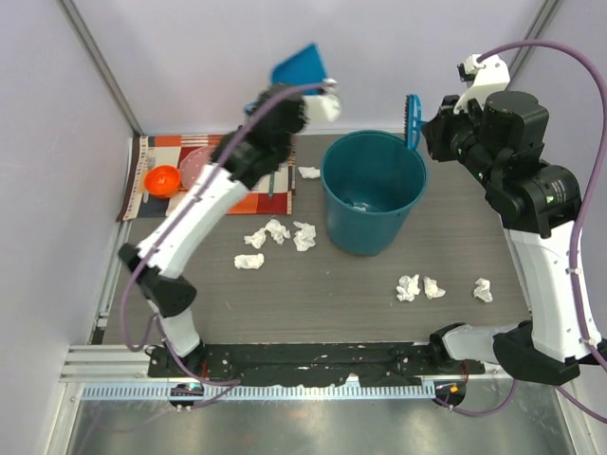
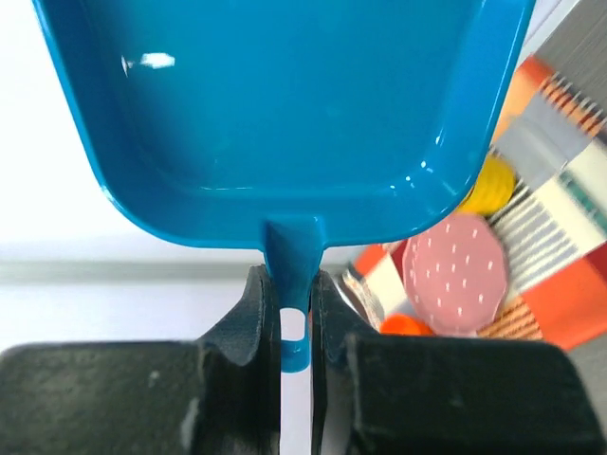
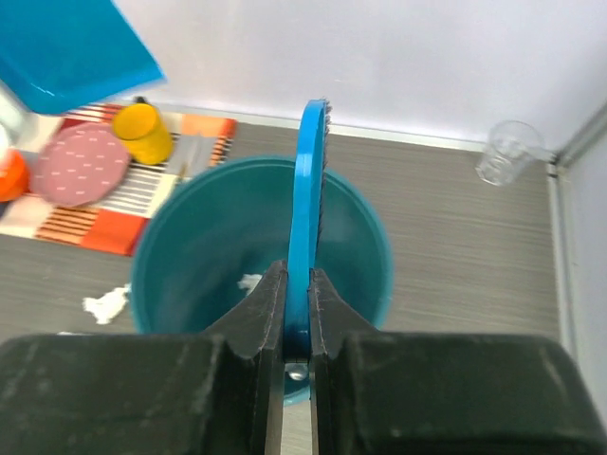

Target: Sweep away the paper scraps from the table

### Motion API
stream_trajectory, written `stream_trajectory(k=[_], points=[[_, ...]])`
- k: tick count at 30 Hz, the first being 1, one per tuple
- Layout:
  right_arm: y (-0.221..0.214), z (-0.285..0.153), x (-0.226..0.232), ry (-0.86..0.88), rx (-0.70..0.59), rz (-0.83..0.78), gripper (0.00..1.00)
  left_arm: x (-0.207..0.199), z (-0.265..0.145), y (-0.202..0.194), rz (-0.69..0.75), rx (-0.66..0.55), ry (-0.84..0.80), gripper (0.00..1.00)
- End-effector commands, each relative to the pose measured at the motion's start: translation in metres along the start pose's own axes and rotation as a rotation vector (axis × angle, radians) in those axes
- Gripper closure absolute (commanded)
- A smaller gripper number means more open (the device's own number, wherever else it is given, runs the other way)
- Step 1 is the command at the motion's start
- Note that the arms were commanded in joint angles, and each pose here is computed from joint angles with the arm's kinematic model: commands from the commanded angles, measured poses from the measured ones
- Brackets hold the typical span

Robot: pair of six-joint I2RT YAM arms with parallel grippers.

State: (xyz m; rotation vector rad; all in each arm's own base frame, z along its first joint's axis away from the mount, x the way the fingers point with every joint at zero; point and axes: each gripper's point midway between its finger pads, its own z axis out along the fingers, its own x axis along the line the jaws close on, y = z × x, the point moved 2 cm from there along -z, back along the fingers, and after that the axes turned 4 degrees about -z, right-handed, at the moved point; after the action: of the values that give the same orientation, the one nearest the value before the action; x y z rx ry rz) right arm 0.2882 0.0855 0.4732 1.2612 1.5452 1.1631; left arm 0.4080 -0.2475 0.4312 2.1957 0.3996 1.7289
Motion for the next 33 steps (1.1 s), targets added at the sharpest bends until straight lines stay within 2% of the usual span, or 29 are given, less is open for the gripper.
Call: stream_trajectory(k=[1,3,4,8,9,12,14,16,18,19,21,22,24,26,27,28,29,30,33], points=[[0.041,-0.008,0.035,0.213,-0.149,0.074,0.99,0.028,-0.028,-0.095,-0.26,0.107,-0.103,1.0],[0.045,0.001,0.057,0.291,-0.147,0.076,0.99,0.009,-0.026,-0.12,-0.331,0.132,-0.191,1.0],[0.051,0.002,0.065,0.313,-0.166,0.073,0.99,0.019,-0.034,-0.144,-0.376,0.162,-0.175,1.0],[0.051,0.007,0.133,0.48,-0.158,-0.03,0.99,-0.022,-0.05,-0.211,-0.439,0.271,-0.298,1.0],[0.05,0.009,0.143,0.472,-0.156,-0.057,0.99,-0.034,-0.054,-0.218,-0.457,0.264,-0.361,1.0],[0.025,0.021,0.191,0.566,-0.067,-0.189,0.99,-0.066,-0.086,-0.28,-0.501,0.406,-0.511,1.0],[0.004,0.038,0.214,0.612,0.013,-0.208,0.99,-0.089,-0.106,-0.304,-0.518,0.462,-0.603,1.0],[-0.03,0.052,0.235,0.66,0.137,-0.144,0.99,-0.106,-0.126,-0.346,-0.548,0.575,-0.653,1.0],[-0.042,0.056,0.256,0.725,0.176,-0.04,0.99,-0.109,-0.142,-0.379,-0.601,0.658,-0.632,1.0],[-0.069,0.054,0.269,0.798,0.247,-0.005,0.99,-0.121,-0.147,-0.389,-0.611,0.662,-0.676,1.0],[-0.071,0.059,0.292,0.866,0.215,0.117,0.99,-0.124,-0.157,-0.411,-0.681,0.708,-0.672,1.0],[-0.097,0.061,0.303,0.905,0.273,0.141,0.99,-0.129,-0.159,-0.417,-0.701,0.718,-0.684,1.0],[-0.115,0.069,0.324,0.938,0.292,0.168,0.99,-0.132,-0.161,-0.427,-0.735,0.743,-0.678,1.0],[-0.139,0.084,0.347,0.904,0.307,0.048,0.99,-0.139,-0.162,-0.431,-0.734,0.754,-0.691,1.0],[-0.133,0.083,0.348,0.89,0.299,-0.024,0.99,-0.142,-0.163,-0.431,-0.731,0.753,-0.704,1.0],[-0.136,0.084,0.353,0.89,0.254,-0.18,0.99,-0.146,-0.166,-0.431,-0.724,0.754,-0.724,1.0],[-0.157,0.106,0.355,0.816,0.286,-0.269,0.99,-0.15,-0.171,-0.431,-0.706,0.76,-0.758,1.0],[-0.145,0.106,0.351,0.792,0.28,-0.319,0.99,-0.151,-0.174,-0.432,-0.688,0.766,-0.772,1.0],[-0.161,0.13,0.345,0.736,0.292,-0.525,0.99,-0.158,-0.183,-0.44,-0.627,0.81,-0.815,1.0]])
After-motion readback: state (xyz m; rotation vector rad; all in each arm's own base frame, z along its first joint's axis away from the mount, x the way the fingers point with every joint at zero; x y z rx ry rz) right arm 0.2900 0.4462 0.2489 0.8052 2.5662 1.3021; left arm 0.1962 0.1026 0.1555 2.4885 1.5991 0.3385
